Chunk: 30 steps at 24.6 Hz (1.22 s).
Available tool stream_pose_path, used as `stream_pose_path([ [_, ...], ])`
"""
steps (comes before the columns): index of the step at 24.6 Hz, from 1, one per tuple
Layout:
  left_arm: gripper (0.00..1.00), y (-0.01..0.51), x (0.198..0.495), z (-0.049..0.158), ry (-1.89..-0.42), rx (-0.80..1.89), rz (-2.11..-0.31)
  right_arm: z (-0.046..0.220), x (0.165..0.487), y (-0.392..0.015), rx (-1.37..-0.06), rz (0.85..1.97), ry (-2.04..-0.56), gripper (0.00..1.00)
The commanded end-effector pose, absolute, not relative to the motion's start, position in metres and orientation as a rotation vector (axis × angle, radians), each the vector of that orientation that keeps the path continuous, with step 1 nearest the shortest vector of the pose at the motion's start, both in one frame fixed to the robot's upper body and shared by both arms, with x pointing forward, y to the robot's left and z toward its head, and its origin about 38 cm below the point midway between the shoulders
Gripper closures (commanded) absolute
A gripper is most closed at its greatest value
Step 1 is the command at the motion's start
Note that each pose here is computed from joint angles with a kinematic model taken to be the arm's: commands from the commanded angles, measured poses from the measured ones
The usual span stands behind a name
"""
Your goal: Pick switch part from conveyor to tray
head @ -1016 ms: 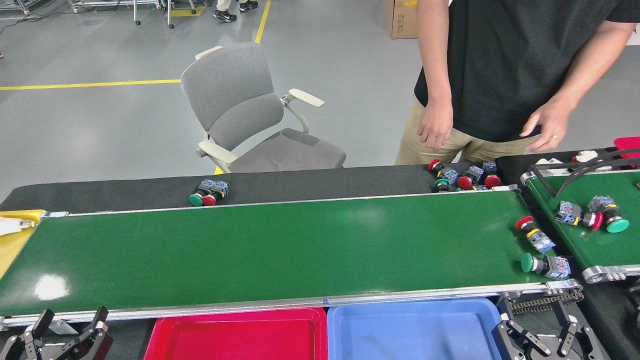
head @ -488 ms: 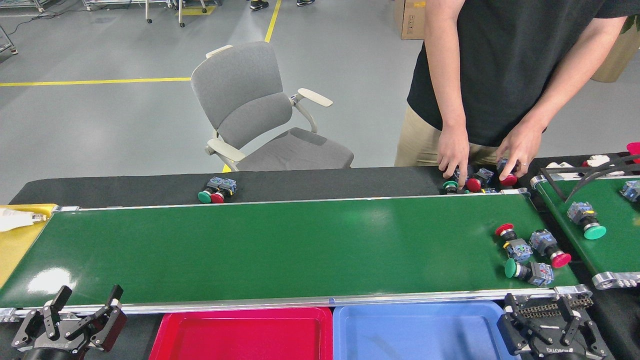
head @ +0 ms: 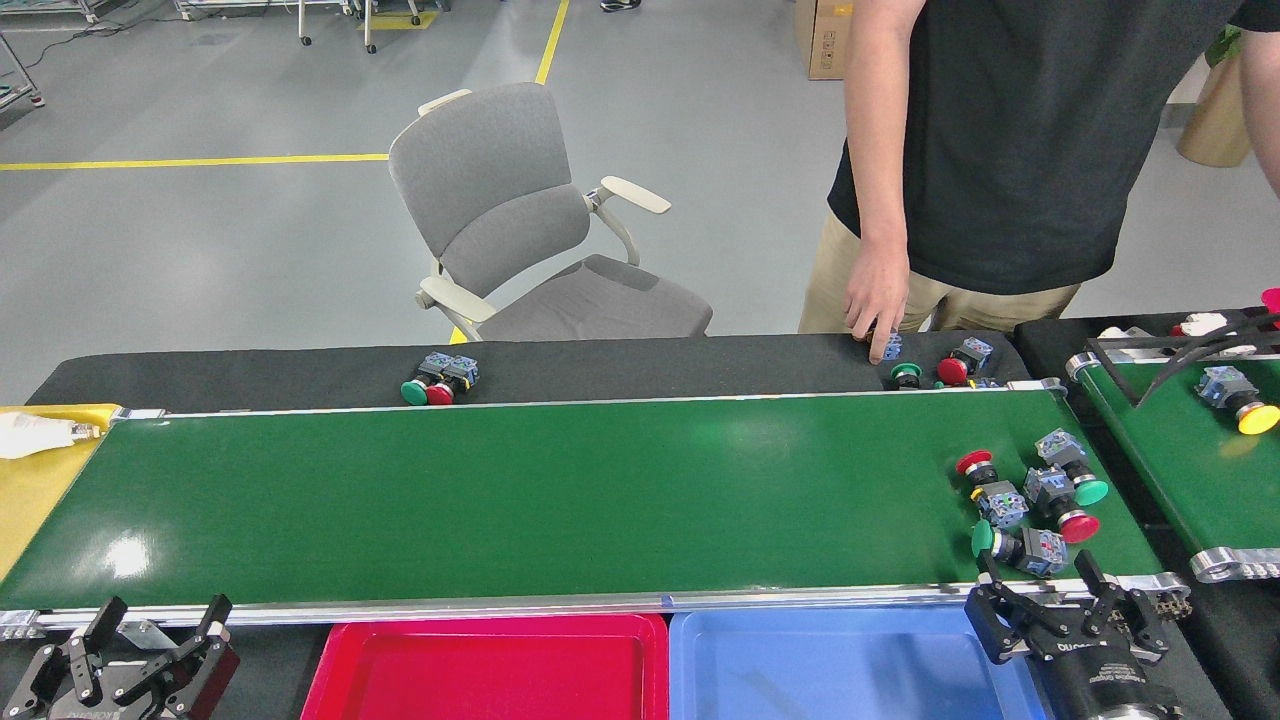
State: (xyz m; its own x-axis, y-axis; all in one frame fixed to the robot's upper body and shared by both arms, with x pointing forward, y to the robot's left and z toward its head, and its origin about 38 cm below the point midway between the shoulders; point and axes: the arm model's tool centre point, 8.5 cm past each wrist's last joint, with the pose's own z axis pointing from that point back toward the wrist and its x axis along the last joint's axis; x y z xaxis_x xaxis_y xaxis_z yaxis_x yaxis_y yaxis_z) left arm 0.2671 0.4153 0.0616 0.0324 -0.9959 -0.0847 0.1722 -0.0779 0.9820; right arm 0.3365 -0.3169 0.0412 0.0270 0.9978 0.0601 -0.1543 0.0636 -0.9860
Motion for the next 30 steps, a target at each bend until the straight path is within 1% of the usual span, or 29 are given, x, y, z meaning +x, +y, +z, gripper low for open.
stream_pose_path([
  [1,0.00,0.420,0.268,0.070,-1.019,1.189,-1.290,0.050,0.343,-0.317,-1.075,1.221,-1.127,0.00],
  [4,0.00,0.422,0.272,0.073,-1.025,1.180,-1.279,0.048,0.350,-0.311,-1.062,1.228,-1.132,0.00],
  [9,0.00,0.429,0.275,0.078,-1.020,1.186,-1.283,0.044,0.375,-0.293,-1.022,1.262,-1.153,0.00],
  [10,0.00,0.431,0.275,0.079,-1.015,1.188,-1.278,0.042,0.380,-0.287,-1.009,1.274,-1.158,0.01],
  [11,0.00,0.431,0.275,0.079,-1.015,1.188,-1.272,0.041,0.382,-0.282,-1.001,1.291,-1.165,0.04],
  [12,0.00,0.429,0.276,0.078,-1.014,1.181,-1.276,0.041,0.383,-0.276,-0.995,1.308,-1.174,0.11],
  [15,0.00,0.431,0.277,0.078,-1.004,1.183,-1.284,0.037,0.381,-0.264,-0.971,1.343,-1.185,0.36],
  [17,0.00,0.429,0.278,0.079,-1.009,1.182,-1.287,0.037,0.381,-0.263,-0.969,1.345,-1.190,0.61],
  [19,0.00,0.427,0.277,0.077,-1.015,1.174,-1.290,0.038,0.381,-0.262,-0.971,1.341,-1.198,0.78],
  [20,0.00,0.427,0.277,0.078,-1.019,1.173,-1.293,0.038,0.381,-0.262,-0.970,1.339,-1.201,0.89],
  [21,0.00,0.425,0.277,0.078,-1.027,1.170,-1.299,0.039,0.381,-0.262,-0.972,1.338,-1.203,0.95],
  [23,0.00,0.425,0.276,0.077,-1.037,1.160,-1.310,0.044,0.382,-0.259,-0.975,1.341,-1.226,0.98],
  [25,0.00,0.428,0.277,0.079,-1.035,1.169,-1.302,0.052,0.383,-0.252,-0.979,1.355,-1.266,0.98],
  [30,0.00,0.435,0.275,0.082,-1.025,1.183,-1.291,0.075,0.374,-0.184,-0.883,1.529,-1.499,0.98],
])
